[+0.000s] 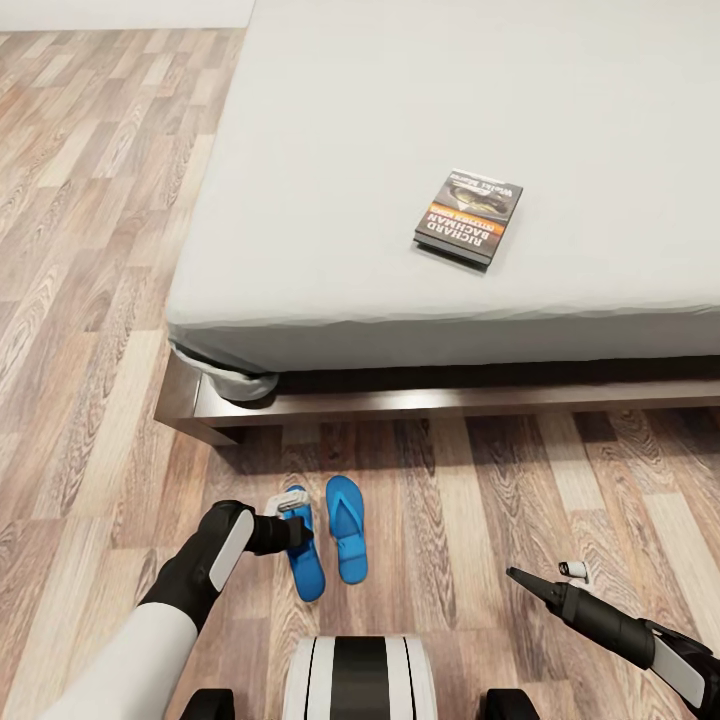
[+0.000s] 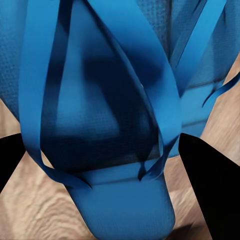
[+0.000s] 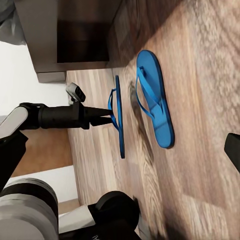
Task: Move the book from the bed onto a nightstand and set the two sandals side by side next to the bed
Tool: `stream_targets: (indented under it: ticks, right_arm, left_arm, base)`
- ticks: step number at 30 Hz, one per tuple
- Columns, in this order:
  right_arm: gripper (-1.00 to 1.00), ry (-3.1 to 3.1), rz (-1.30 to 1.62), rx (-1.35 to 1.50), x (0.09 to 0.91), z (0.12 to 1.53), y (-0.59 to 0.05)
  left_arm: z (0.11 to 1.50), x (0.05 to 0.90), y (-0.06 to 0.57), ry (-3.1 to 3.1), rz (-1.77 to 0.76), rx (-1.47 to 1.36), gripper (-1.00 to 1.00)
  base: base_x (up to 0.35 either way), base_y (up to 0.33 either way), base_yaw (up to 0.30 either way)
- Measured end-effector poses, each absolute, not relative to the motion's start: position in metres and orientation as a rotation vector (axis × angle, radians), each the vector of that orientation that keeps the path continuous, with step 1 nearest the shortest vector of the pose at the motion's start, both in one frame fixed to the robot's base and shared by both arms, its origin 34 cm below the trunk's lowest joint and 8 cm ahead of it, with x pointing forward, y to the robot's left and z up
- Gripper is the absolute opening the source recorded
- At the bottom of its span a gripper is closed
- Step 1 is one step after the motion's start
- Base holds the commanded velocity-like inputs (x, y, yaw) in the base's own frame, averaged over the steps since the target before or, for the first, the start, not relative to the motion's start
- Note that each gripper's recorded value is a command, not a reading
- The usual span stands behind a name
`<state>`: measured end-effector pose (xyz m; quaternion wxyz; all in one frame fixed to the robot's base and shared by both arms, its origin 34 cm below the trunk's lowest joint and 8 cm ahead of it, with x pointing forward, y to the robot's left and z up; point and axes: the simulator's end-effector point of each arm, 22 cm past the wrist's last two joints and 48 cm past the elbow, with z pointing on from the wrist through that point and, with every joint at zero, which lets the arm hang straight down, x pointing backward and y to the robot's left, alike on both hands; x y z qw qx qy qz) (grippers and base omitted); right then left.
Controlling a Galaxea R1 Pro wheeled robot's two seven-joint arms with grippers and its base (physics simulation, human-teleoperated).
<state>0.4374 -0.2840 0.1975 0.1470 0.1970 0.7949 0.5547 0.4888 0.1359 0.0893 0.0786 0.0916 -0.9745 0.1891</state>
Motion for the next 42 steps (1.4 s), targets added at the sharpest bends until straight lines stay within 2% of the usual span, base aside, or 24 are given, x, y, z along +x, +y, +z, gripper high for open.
stream_targets:
  ticks: [42]
  right_arm:
    - [1.0,2.3,1.598,0.582,0.4322,0.1913,-0.2836]
  left_arm:
    - [0.0813,0.481,0.1389,-2.901,0.553,0.278,-1.0]
  base:
    - [0.025,-0.017,0.0]
